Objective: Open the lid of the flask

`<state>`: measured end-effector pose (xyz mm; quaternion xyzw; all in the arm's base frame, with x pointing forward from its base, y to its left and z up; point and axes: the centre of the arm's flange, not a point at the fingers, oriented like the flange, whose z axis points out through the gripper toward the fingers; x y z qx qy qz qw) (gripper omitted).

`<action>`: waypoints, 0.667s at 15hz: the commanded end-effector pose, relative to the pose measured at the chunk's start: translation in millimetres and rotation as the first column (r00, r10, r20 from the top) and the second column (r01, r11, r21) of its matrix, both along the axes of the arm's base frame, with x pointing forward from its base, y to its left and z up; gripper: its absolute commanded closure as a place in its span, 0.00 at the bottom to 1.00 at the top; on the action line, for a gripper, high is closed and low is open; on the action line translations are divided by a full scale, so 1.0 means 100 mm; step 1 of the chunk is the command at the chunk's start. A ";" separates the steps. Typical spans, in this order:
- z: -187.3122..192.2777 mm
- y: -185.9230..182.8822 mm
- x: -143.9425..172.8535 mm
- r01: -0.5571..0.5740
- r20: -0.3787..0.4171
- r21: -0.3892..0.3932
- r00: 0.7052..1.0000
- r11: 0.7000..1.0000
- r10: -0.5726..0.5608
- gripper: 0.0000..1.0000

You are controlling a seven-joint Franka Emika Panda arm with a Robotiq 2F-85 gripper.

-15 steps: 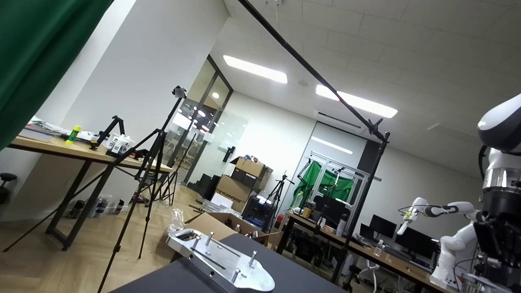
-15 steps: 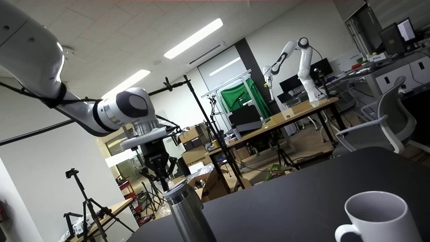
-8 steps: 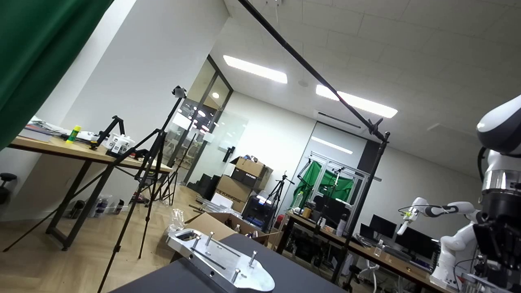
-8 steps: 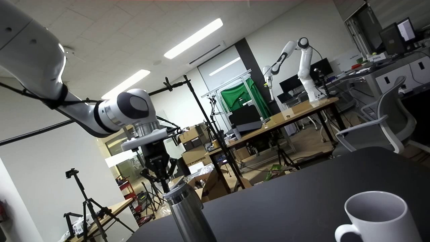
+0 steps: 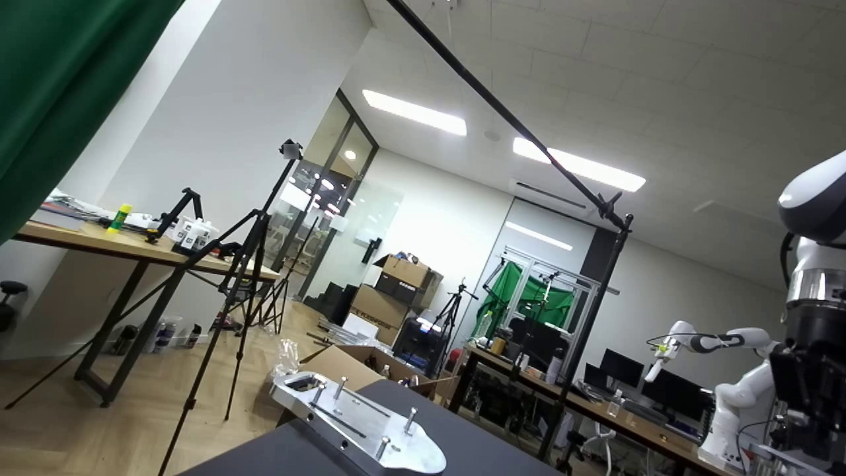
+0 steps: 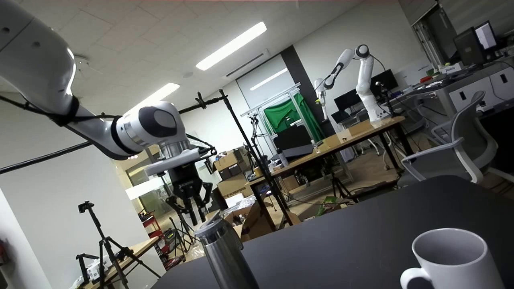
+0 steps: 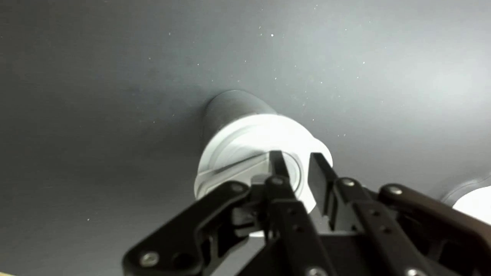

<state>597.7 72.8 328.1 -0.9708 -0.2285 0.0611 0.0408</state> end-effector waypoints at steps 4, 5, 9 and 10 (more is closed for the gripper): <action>0.93 -0.61 -0.12 0.032 0.052 -0.025 0.998 0.999 -0.031 0.25; 1.06 -0.75 -0.14 0.039 0.053 -0.025 0.998 0.999 -0.038 0.19; 1.49 -1.46 -0.27 0.059 0.030 -0.045 0.998 0.997 -0.058 0.00; 1.29 -1.22 -0.28 0.062 0.041 -0.025 0.997 0.998 -0.061 0.10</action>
